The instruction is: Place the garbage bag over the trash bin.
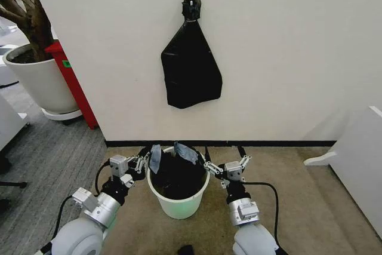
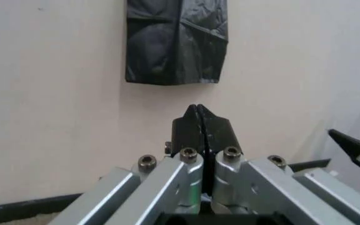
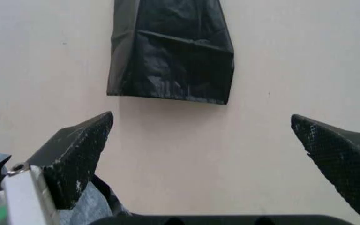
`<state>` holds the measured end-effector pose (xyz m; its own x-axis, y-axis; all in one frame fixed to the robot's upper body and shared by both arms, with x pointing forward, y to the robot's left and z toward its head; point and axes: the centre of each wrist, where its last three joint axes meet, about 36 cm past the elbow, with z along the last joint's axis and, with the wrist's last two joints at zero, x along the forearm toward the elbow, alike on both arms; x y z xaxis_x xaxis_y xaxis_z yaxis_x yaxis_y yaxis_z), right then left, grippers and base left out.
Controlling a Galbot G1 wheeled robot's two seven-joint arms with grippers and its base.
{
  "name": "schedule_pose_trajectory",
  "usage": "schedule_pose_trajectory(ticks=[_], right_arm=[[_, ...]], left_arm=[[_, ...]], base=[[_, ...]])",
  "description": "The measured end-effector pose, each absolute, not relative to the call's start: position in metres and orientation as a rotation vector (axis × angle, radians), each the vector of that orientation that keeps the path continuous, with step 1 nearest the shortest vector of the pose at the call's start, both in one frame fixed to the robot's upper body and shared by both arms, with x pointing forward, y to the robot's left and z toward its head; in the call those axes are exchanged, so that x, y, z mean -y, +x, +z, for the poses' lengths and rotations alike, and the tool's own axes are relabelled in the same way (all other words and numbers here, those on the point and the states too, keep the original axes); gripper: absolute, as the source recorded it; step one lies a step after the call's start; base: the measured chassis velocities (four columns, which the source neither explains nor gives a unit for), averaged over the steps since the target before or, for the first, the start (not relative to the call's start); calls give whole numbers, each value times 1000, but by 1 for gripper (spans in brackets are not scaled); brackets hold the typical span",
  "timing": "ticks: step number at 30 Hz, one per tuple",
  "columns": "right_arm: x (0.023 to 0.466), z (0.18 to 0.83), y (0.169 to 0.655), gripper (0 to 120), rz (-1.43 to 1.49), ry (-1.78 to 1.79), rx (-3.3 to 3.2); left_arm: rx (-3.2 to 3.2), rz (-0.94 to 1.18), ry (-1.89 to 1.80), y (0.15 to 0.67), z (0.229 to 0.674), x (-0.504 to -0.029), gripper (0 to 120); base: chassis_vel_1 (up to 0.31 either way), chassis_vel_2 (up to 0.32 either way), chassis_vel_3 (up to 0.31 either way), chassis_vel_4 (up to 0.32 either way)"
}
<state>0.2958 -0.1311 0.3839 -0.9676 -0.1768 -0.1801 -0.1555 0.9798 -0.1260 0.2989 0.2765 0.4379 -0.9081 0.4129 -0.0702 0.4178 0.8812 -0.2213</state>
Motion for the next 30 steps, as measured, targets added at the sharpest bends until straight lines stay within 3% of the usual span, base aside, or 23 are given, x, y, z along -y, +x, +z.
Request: schedule_pose_trajectory(ticks=[2, 3, 4, 6, 14, 16, 20, 23, 26, 30], right_arm=[[131, 384, 296, 100, -164, -248, -2935], [131, 384, 296, 100, -165, -247, -2935], [131, 384, 295, 100, -163, -245, -2934], [131, 385, 295, 100, -157, -246, -2934], [116, 400, 293, 100, 130, -335, -3051], [115, 401, 296, 100, 139, -350, -3064], [112, 395, 311, 100, 106, -409, -3095], [110, 393, 313, 100, 96, -441, -3114], [105, 383, 318, 100, 53, -517, -3136], [101, 374, 321, 100, 21, -557, -3147]], left_arm=[[-3026, -344, 636, 301, 438, -276, 1], [-3026, -321, 598, 303, 438, -276, 6], [-3016, -240, 440, 313, 438, -274, 19], [-3019, -238, 423, 314, 437, -274, 26], [-3137, -401, 457, 299, 439, -261, 58], [-3154, -408, 460, 299, 437, -260, 62], [-3208, -408, 451, 302, 429, -261, 80], [-3229, -397, 449, 302, 426, -262, 85], [-3258, -375, 426, 310, 419, -265, 98], [-3259, -368, 403, 318, 414, -267, 100]], base=[[0, 0, 0, 0], [0, 0, 0, 0], [0, 0, 0, 0], [0, 0, 0, 0], [0, 0, 0, 0], [0, 0, 0, 0], [0, 0, 0, 0], [0, 0, 0, 0], [0, 0, 0, 0], [0, 0, 0, 0]])
